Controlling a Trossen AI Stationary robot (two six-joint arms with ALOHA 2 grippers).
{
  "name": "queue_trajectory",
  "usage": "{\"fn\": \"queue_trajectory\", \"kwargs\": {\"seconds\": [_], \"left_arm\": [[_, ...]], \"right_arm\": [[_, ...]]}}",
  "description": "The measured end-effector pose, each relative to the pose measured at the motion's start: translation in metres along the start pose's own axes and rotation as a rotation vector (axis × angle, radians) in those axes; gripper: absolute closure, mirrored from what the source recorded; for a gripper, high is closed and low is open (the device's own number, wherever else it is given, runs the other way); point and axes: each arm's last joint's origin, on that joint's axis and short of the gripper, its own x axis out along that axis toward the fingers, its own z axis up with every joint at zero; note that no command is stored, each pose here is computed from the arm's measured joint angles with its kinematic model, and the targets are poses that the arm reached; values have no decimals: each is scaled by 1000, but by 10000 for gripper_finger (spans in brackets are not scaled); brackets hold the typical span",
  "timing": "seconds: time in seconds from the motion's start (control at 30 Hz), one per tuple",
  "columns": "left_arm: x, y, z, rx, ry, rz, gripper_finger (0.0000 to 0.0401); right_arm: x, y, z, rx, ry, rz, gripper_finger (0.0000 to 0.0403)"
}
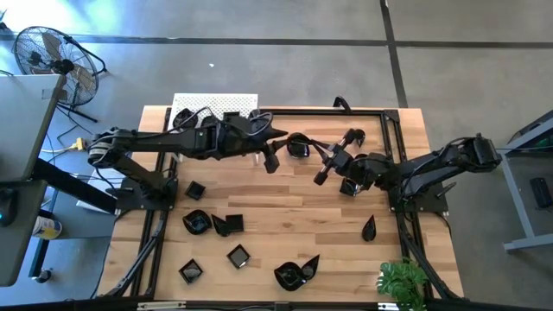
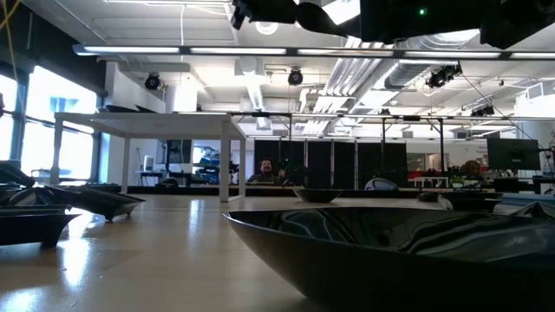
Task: Pick & Place Mini shaped plates
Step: Stack the black drop shaped plate on top of the black drop shaped plate on the shelf
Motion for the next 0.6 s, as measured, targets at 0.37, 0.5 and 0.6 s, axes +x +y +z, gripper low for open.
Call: {"fn": "queue_trajectory", "kwargs": {"seconds": [0.37,0.5,0.6], "left_arm": [[2,0,1,-7,-19,6,338],[2,0,1,-7,-19,13,378],[2,1,1,-9,-19,23,395]], "right_arm": [[0,0,0,2,-1,0,402],[0,0,0,2,-1,0,402],[0,0,0,2,-3,4,402]]}}
